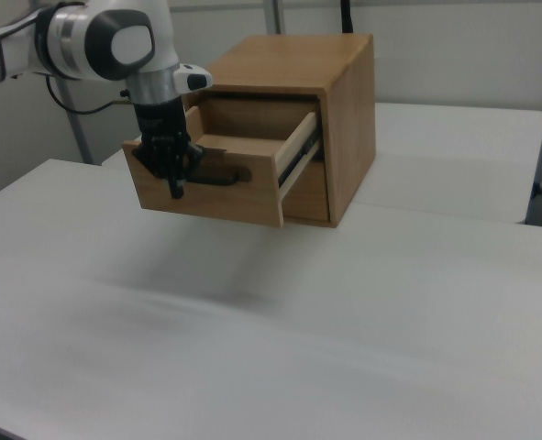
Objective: Close the drawer by sliding it
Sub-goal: 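Lower the gripper to the drawer front beside the black handle, then push the drawer front into the cabinet with the gripper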
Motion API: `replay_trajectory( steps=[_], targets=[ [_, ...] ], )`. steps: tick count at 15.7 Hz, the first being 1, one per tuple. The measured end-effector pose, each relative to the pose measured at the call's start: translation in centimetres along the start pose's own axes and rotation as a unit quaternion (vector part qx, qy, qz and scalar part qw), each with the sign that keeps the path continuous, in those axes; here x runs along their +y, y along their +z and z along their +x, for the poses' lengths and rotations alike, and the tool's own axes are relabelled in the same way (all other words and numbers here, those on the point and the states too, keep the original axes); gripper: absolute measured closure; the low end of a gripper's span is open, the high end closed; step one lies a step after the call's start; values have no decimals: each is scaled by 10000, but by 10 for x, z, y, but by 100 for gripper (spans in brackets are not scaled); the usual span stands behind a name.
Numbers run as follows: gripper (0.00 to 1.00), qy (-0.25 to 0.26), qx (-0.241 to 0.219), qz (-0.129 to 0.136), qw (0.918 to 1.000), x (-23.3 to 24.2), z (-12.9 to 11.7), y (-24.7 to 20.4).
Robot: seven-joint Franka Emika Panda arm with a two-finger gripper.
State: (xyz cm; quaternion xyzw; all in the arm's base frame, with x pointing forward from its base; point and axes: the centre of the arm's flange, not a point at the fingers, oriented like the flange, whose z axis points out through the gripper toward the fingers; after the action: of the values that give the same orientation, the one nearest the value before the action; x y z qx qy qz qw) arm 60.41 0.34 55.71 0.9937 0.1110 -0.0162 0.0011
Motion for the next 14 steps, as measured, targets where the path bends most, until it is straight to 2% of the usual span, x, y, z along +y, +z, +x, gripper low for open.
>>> replay_trajectory(
  steps=[3,6,14],
  targets=[
    [99,56,359,133,9992,-3,17,0],
    [100,232,755,112,9968,-2,34,-8],
    [100,498,1937,-94,9798,-14,105,3]
  ],
)
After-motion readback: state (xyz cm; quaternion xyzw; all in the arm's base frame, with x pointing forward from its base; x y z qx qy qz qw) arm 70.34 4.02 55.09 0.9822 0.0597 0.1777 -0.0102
